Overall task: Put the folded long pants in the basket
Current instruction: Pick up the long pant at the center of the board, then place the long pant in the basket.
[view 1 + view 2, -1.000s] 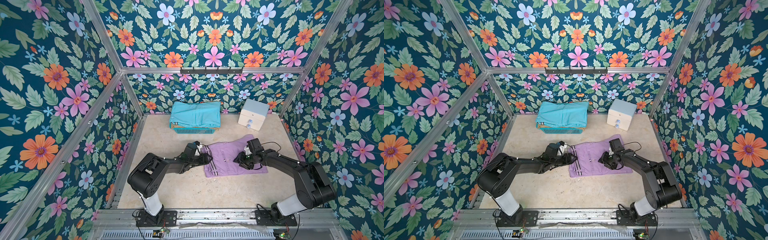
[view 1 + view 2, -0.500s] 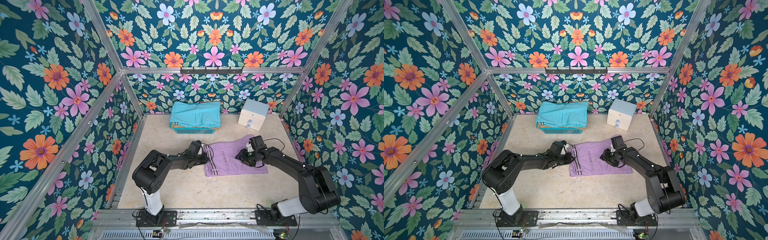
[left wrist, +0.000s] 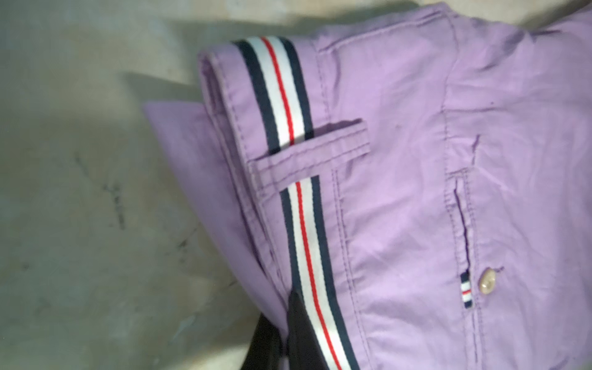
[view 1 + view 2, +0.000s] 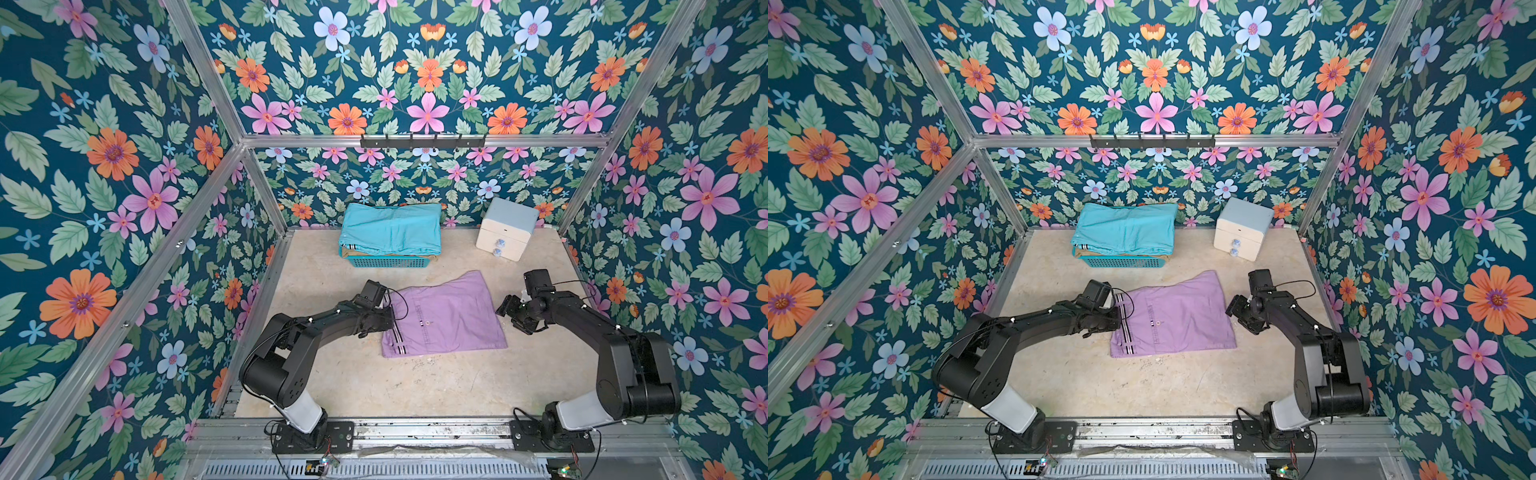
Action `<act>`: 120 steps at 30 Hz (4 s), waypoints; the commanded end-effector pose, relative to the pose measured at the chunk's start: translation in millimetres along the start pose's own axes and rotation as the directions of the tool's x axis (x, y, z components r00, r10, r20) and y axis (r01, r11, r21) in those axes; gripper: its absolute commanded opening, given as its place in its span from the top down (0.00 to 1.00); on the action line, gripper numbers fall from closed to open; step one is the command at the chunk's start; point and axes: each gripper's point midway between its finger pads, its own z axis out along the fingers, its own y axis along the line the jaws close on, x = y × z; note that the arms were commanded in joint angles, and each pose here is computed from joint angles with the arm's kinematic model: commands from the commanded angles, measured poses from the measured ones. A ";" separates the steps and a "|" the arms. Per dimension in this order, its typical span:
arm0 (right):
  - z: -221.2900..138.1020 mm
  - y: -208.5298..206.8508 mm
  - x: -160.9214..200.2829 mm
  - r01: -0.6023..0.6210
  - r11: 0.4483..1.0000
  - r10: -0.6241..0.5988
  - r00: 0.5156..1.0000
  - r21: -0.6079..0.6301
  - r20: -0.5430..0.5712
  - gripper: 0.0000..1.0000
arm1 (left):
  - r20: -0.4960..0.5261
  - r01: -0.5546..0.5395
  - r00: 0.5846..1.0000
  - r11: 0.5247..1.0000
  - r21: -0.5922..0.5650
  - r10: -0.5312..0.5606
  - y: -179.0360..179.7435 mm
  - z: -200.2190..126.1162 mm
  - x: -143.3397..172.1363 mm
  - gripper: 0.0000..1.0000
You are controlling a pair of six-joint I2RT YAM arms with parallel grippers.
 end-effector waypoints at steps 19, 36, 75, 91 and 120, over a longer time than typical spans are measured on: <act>60.6 46.0 26.8 0.014 0.967 -0.074 0.971 -0.256 -0.225 0.83 | -0.014 0.031 0.999 0.996 -0.082 -0.032 32.2 -5.1 7.5 1.00; -43.7 93.5 54.8 0.157 0.921 -0.199 0.976 -0.356 -0.085 1.00 | 0.115 0.050 0.992 0.999 0.000 -0.049 11.7 -85.6 -9.1 1.00; -61.6 370.6 -151.5 0.073 0.738 -0.048 0.997 -0.671 0.057 1.00 | 0.497 -0.056 0.858 0.939 0.340 -0.129 65.3 -160.3 -379.4 1.00; -17.7 373.7 -168.1 0.055 0.744 -0.016 0.998 -0.666 0.065 1.00 | 0.465 -0.011 0.859 0.902 0.432 -0.212 88.9 -108.2 -398.7 1.00; -5.5 367.1 -180.2 0.136 0.735 -0.049 0.988 -0.664 0.147 0.58 | 0.425 0.034 0.872 0.895 0.444 -0.244 104.8 -84.4 -392.9 0.50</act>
